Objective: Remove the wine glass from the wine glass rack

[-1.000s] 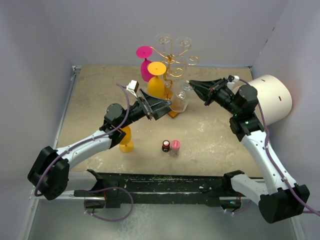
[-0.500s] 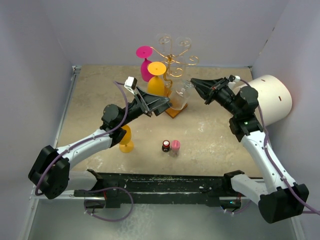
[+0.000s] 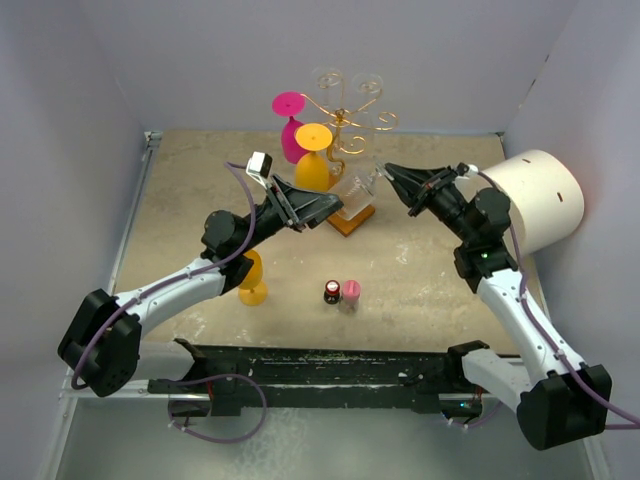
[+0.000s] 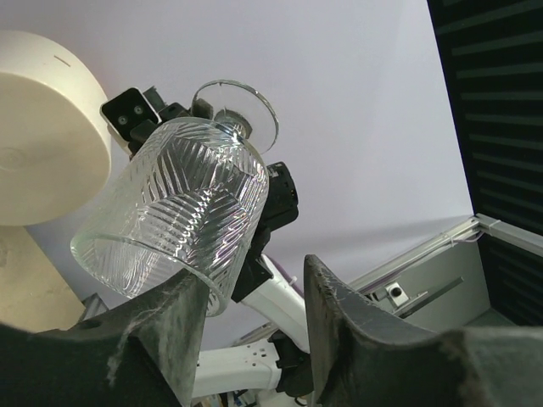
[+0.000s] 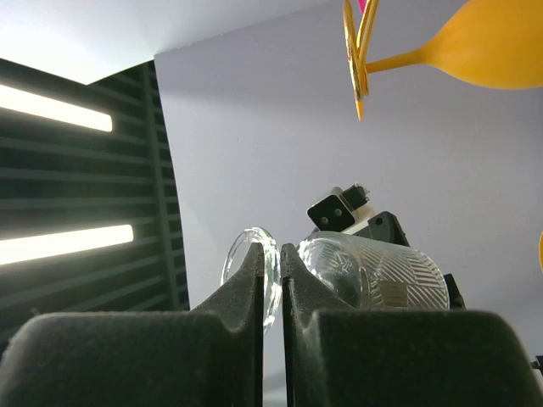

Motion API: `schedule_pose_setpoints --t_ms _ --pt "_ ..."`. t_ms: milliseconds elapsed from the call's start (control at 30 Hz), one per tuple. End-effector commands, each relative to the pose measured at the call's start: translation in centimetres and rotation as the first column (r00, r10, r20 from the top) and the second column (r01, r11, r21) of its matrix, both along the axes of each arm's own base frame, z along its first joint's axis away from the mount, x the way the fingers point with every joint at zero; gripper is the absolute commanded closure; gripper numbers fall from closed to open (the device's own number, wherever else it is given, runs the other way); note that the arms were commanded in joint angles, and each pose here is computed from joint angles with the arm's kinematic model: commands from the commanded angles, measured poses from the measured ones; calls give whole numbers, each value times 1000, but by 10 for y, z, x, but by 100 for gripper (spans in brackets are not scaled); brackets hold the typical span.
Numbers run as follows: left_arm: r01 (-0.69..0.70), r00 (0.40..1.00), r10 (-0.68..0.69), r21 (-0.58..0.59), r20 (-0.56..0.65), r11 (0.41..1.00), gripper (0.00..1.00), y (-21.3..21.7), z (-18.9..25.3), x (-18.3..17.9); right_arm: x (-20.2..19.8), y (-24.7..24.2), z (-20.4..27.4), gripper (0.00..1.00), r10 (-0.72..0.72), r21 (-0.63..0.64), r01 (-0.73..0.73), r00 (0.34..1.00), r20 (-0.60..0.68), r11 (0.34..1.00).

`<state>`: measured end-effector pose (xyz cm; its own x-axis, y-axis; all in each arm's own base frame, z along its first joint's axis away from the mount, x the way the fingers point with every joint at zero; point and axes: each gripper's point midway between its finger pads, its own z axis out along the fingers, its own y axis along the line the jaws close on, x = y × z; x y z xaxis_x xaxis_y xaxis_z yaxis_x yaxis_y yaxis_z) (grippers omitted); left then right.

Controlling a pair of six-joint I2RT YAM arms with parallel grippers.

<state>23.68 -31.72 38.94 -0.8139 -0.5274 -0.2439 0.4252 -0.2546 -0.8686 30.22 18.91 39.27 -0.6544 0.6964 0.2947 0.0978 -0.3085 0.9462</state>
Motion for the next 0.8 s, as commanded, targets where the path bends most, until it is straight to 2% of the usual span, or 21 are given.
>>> schedule_pose_setpoints --t_ms 0,300,400,567,633,767 --pt "2 990 17 -135 142 991 52 14 50 -16 -17 6 12 100 55 1 -56 995 85 998" --pt "-1 995 9 -75 101 997 71 5 42 -8 -21 8 11 100 69 -16 -67 988 136 998" --pt "4 997 1 -56 82 998 81 1 38 -5 -22 9 11 100 71 -32 -67 984 161 997" --pt "4 997 -1 -39 80 999 95 3 35 -8 -26 10 -4 100 76 -133 -52 979 190 990" --pt "-5 997 6 -17 76 1000 100 4 31 -10 -24 7 -11 95 42 -198 6 970 239 980" --pt "-44 997 42 40 61 998 100 10 19 -14 -20 3 -37 70 14 -334 85 959 284 939"
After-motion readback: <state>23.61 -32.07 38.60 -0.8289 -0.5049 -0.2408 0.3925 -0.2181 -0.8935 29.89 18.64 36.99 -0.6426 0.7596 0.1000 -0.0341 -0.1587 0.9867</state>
